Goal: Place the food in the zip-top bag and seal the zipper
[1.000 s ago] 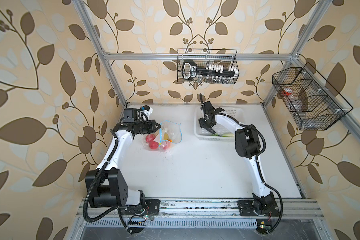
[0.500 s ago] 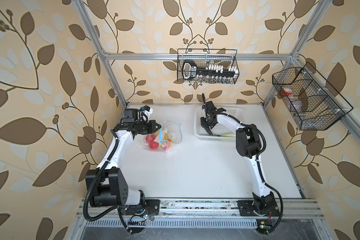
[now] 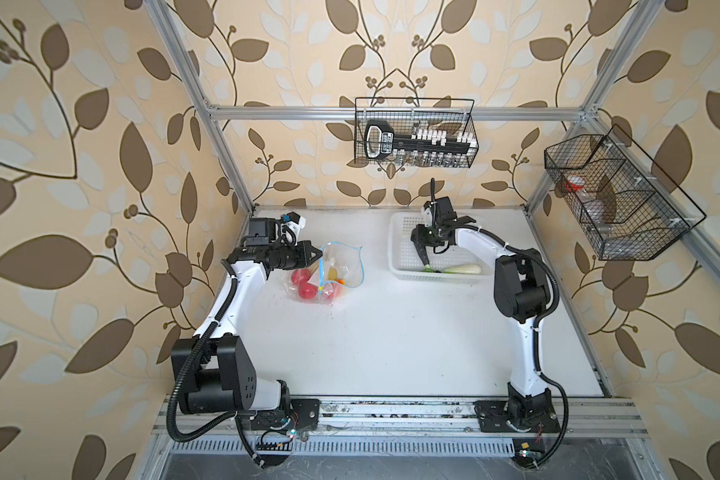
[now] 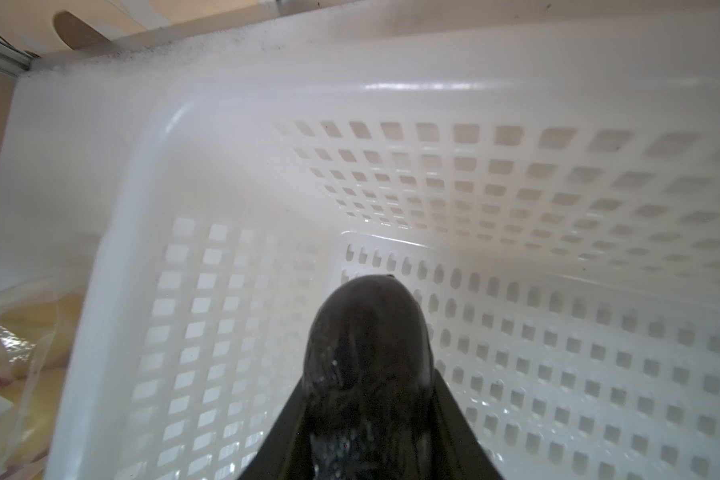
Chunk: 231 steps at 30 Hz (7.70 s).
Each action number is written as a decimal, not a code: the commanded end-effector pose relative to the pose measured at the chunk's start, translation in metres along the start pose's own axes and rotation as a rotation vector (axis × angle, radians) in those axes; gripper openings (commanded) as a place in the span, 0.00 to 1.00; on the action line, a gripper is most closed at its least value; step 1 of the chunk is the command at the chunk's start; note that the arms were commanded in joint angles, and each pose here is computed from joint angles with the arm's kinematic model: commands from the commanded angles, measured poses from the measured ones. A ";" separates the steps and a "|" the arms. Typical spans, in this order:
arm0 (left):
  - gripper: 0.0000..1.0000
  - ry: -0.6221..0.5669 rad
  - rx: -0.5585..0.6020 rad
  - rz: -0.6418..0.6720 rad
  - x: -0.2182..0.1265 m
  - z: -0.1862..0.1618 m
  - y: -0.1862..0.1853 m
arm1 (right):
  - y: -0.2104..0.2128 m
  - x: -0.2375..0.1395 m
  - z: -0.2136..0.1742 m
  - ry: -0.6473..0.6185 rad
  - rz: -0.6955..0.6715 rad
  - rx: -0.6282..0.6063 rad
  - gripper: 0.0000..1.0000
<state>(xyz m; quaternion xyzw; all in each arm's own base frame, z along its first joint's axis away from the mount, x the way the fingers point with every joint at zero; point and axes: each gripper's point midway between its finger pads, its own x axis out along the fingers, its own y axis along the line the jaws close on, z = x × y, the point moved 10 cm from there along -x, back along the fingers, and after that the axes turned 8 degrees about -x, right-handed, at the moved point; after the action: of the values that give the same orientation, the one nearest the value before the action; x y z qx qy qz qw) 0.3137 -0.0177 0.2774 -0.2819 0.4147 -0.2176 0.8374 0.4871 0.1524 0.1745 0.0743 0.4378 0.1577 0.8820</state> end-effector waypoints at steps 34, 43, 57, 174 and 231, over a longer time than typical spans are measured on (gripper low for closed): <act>0.00 -0.040 0.012 0.014 0.000 -0.001 0.003 | 0.059 -0.131 -0.018 -0.574 0.028 0.038 0.31; 0.00 -0.035 0.009 0.001 0.000 -0.002 0.003 | 0.071 -0.173 -0.028 -0.695 0.072 0.059 0.30; 0.00 -0.040 0.015 -0.017 -0.003 -0.002 -0.001 | 0.107 -0.220 -0.045 -0.845 0.193 0.040 0.29; 0.00 -0.122 0.001 -0.088 -0.036 0.013 -0.027 | 0.210 -0.170 -0.013 -0.644 0.434 -0.032 1.00; 0.00 -0.078 -0.020 -0.053 -0.020 0.003 0.000 | 0.048 -0.080 -0.025 0.268 -0.188 -0.585 0.92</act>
<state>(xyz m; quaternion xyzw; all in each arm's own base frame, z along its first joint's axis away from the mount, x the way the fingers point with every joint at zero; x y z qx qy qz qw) 0.3106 -0.0083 0.2808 -0.3185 0.3949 -0.2170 0.8340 0.4165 0.1779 0.2449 -0.2238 0.4741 0.2246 0.8214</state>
